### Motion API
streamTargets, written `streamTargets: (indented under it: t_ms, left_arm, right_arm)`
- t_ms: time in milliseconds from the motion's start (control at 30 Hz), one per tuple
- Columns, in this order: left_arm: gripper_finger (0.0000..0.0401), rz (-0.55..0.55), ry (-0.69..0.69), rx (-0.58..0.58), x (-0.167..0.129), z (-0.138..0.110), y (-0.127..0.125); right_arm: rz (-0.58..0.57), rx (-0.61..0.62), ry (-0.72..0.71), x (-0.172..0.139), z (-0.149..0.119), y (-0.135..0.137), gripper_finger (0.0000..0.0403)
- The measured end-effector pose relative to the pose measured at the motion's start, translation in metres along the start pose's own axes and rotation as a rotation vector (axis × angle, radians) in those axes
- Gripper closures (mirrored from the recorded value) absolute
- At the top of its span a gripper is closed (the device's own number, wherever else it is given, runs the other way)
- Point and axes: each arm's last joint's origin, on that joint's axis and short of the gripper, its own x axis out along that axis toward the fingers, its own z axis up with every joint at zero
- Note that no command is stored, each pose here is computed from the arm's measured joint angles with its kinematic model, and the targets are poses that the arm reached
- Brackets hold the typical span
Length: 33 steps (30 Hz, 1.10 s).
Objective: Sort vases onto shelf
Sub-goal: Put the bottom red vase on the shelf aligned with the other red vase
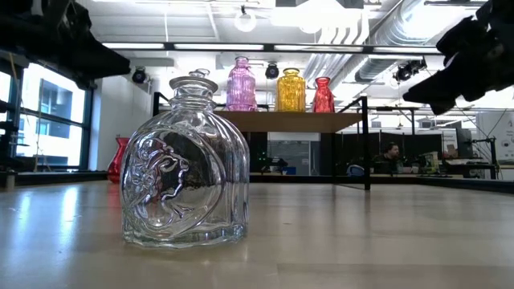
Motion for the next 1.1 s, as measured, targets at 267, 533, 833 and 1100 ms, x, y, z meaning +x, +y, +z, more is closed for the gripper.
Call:
streamTargets:
  t_ms: [267, 533, 833, 1100]
  left_arm:
    - [0.0306, 0.005, 0.026, -0.037, 0.003, -0.008, 0.001]
    - [0.0306, 0.016, 0.06, -0.079, 0.009, -0.021, 0.003]
    - [0.0306, 0.043, 0.066, -0.119, 0.012, -0.027, 0.005]
    - [0.0306, 0.057, 0.07, -0.108, 0.012, -0.028, 0.005]
  right_arm:
    - [-0.033, -0.201, -0.001, 0.0, 0.0, -0.001, 0.0334]
    - [-0.01, 0.452, -0.344, -0.005, 0.03, 0.0, 0.0334]
    - [-0.074, 0.914, -0.583, -0.011, 0.042, -0.005, 0.0334]
    - [0.044, 0.997, -0.628, -0.014, 0.048, -0.003, 0.0334]
